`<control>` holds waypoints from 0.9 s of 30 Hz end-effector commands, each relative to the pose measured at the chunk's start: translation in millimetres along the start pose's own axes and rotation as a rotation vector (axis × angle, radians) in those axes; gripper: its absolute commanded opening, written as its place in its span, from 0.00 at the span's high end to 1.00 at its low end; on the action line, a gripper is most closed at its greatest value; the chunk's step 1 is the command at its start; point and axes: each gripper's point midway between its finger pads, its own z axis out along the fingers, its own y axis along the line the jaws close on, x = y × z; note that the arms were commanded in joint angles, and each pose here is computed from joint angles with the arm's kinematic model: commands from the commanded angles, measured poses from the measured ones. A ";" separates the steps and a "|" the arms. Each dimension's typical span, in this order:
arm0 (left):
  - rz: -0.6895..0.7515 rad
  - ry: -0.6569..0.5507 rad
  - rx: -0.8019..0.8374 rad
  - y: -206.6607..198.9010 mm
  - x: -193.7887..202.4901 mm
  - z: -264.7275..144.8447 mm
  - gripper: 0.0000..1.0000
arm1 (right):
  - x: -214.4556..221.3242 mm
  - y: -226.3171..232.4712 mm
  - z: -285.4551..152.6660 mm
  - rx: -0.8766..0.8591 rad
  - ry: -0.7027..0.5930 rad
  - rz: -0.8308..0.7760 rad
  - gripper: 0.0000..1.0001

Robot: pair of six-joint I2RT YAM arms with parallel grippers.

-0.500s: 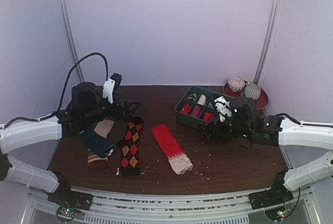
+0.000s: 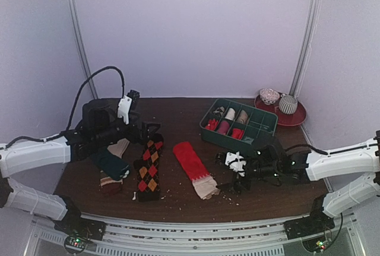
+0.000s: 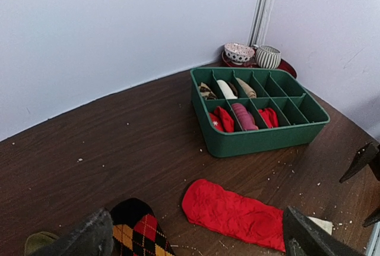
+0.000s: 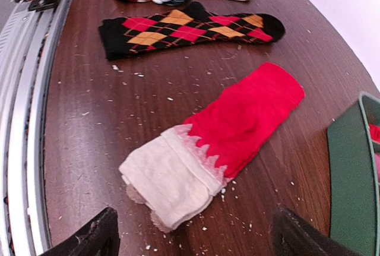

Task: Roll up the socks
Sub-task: Roll a pair of socks at the center of the board.

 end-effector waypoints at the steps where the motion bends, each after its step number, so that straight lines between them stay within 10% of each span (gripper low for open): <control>1: -0.006 -0.020 0.020 -1.0 4.3 -1.8 0.02 | -8.6 29.3 0.5 -0.131 -0.018 -0.195 0.12; 27: 0.004 0.042 -0.005 5.9 41.8 -1.9 0.02 | 38.3 38.3 52.4 -0.285 0.243 -0.323 0.34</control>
